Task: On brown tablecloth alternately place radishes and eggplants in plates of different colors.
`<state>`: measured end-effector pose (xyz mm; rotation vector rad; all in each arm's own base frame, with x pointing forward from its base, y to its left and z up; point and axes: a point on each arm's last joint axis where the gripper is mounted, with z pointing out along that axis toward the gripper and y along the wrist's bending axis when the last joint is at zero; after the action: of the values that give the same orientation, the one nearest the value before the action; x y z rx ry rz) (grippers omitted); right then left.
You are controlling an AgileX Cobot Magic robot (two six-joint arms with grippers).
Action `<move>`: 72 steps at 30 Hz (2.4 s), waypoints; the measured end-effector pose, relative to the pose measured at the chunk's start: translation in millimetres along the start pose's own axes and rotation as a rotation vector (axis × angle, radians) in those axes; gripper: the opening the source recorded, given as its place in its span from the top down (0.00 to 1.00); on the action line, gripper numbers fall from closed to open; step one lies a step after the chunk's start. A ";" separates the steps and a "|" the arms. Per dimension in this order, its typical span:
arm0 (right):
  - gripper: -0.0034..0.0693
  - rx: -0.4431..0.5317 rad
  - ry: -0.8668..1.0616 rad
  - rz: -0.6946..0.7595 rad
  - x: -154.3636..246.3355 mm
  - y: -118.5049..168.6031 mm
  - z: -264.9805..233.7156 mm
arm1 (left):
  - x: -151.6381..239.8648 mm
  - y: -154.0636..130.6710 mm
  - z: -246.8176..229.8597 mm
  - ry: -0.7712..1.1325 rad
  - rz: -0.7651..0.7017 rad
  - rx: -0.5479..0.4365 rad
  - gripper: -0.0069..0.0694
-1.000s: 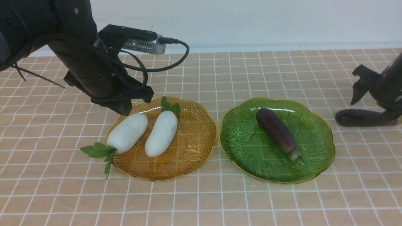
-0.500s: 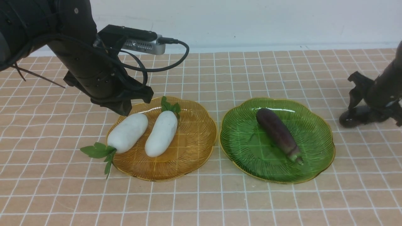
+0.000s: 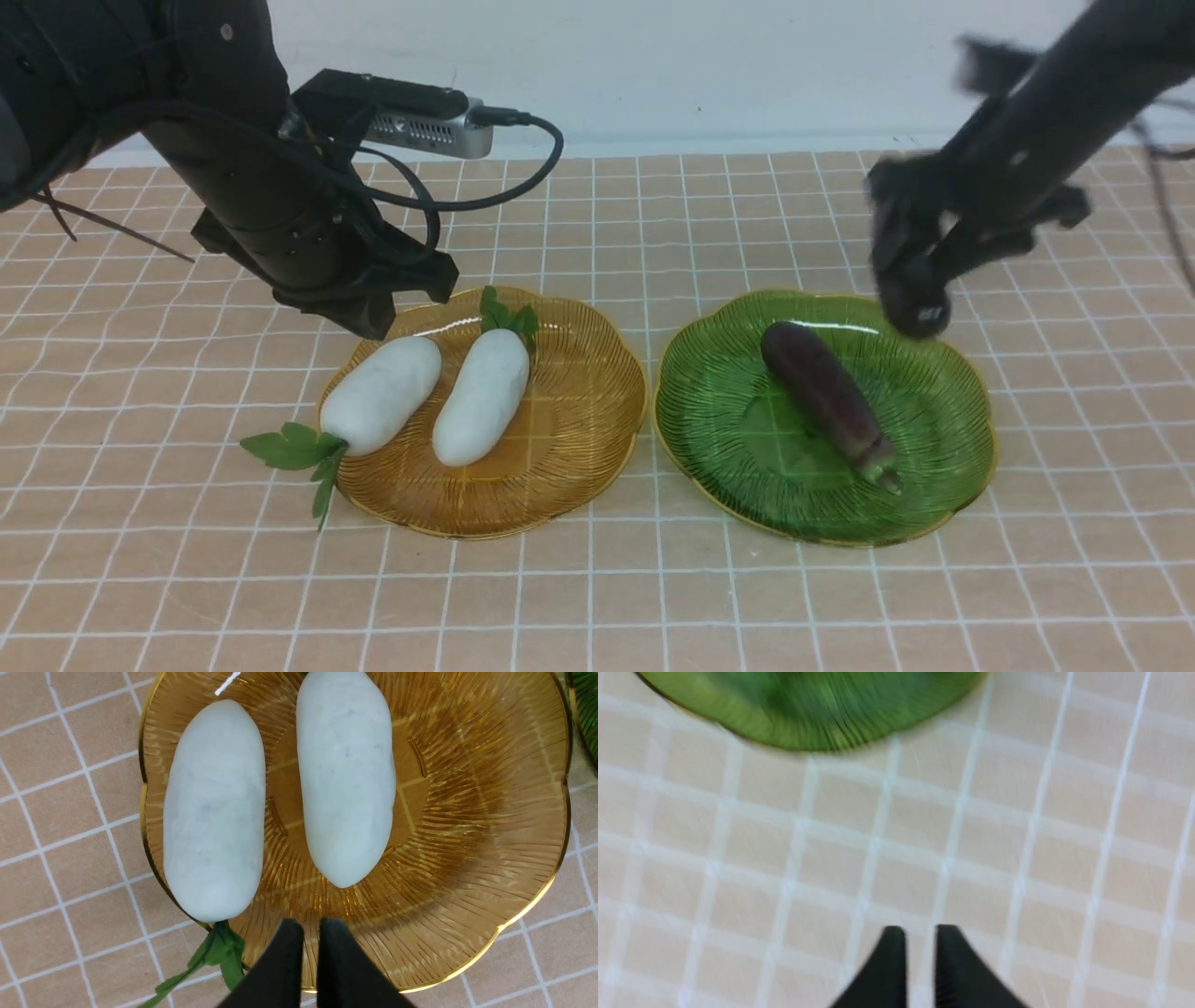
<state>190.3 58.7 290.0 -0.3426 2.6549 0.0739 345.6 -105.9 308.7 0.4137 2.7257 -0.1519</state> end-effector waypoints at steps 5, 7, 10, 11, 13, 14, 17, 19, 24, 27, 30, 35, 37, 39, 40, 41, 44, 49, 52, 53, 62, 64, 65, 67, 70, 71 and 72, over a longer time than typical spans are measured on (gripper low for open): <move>0.96 -0.068 -0.419 0.029 42.8 1.4 -12.0 | -0.1 0.0 0.0 -0.001 0.000 0.000 0.86; 0.97 -0.064 -0.487 0.009 56.3 0.6 -9.6 | -0.1 0.0 0.0 -0.001 0.000 0.000 0.86; 0.97 -0.047 -0.546 -0.026 57.9 -0.4 -9.1 | -0.1 0.0 0.0 -0.001 0.000 0.000 0.86; 0.97 -0.044 -0.557 -0.031 57.2 -0.5 -9.4 | -0.1 0.0 0.0 -0.001 0.000 0.000 0.86; 0.97 -0.040 -0.563 -0.036 56.9 -0.7 -9.4 | -0.1 0.0 0.0 -0.001 0.000 0.000 0.86; 0.97 -0.036 -0.561 -0.041 57.1 -1.0 -9.1 | -0.2 0.0 0.0 -0.002 0.000 0.000 0.86; 0.97 -0.036 -0.554 -0.041 57.7 -1.0 -8.8 | -1.3 0.0 0.0 -0.014 0.000 -0.001 0.86; 0.97 -0.035 -0.549 -0.041 58.0 -1.0 -8.6 | -1.9 0.1 0.0 -0.021 0.000 -0.001 0.86; 0.97 -0.035 -0.548 -0.041 58.1 -1.0 -8.5 | -3.2 0.1 -0.1 -0.035 0.001 -0.001 0.86; 0.97 -0.035 -0.547 -0.041 60.0 -1.1 -7.8 | -3.2 0.1 -0.1 -0.035 0.002 -0.001 0.86; 0.97 -0.036 -0.578 -0.040 74.3 -1.9 -10.1 | -3.2 0.1 -0.1 -0.035 0.002 -0.001 0.86; 0.97 0.020 -0.770 0.016 120.4 -11.3 -16.2 | -3.2 0.1 -0.1 -0.035 0.002 -0.001 0.86; 0.97 0.078 -0.838 0.063 139.4 -15.5 -9.3 | -3.2 0.5 -0.1 -0.035 0.005 -0.005 0.86; 0.97 0.122 -0.856 0.097 157.4 -17.9 5.5 | -3.0 1.7 -0.5 -0.034 0.012 -0.019 0.86; 0.97 0.140 -0.868 0.111 165.5 -18.5 12.6 | -2.2 2.3 -2.4 -0.032 0.017 -0.027 0.86; 0.97 0.152 -0.863 0.120 171.7 -18.9 20.4 | -1.1 2.8 -5.4 -0.030 0.022 -0.035 0.86; 0.97 0.169 -0.831 0.118 182.1 -19.5 35.3 | 8.1 2.1 -30.7 -0.028 0.027 -0.043 0.86; 0.97 0.176 -0.857 0.111 181.2 -19.8 34.6 | 29.4 1.2 -89.2 -0.101 0.040 -0.073 0.86; 0.97 0.178 -0.858 0.109 181.2 -19.8 34.7 | 53.8 2.0 -135.0 -0.185 0.049 -0.115 0.86; 0.97 0.178 -0.859 0.109 181.1 -19.8 34.5 | 63.4 1.9 -144.8 -0.209 0.049 -0.121 0.86; 0.97 0.179 -0.861 0.110 181.0 -19.9 34.6 | 171.3 -1.5 -146.7 -0.244 -0.037 -0.083 0.86; 0.97 0.179 -0.861 0.110 181.0 -19.9 34.6 | 194.0 -2.3 -135.9 -0.285 -0.049 -0.066 0.86; 0.97 0.179 -0.861 0.110 181.0 -19.9 34.6 | 203.5 -2.8 -130.0 -0.312 -0.056 -0.054 0.86; 0.97 0.179 -0.861 0.110 181.0 -19.9 34.6 | 224.8 -3.7 -116.7 -0.381 -0.065 -0.032 0.86; 0.97 0.183 -0.860 0.100 181.0 -19.9 34.6 | 262.5 -5.5 -84.5 -0.521 -0.093 0.018 0.86; 0.97 0.186 -0.859 0.095 181.0 -19.9 34.6 | 268.6 -5.8 -79.7 -0.542 -0.098 0.026 0.86; 0.97 0.186 -0.859 0.095 181.0 -19.9 34.6 | 272.2 -5.7 -74.8 -0.562 -0.101 0.031 0.86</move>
<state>54.1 2.0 177.8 -0.0836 1.8053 0.0000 76.6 -27.3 273.8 0.1996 2.1913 -0.2891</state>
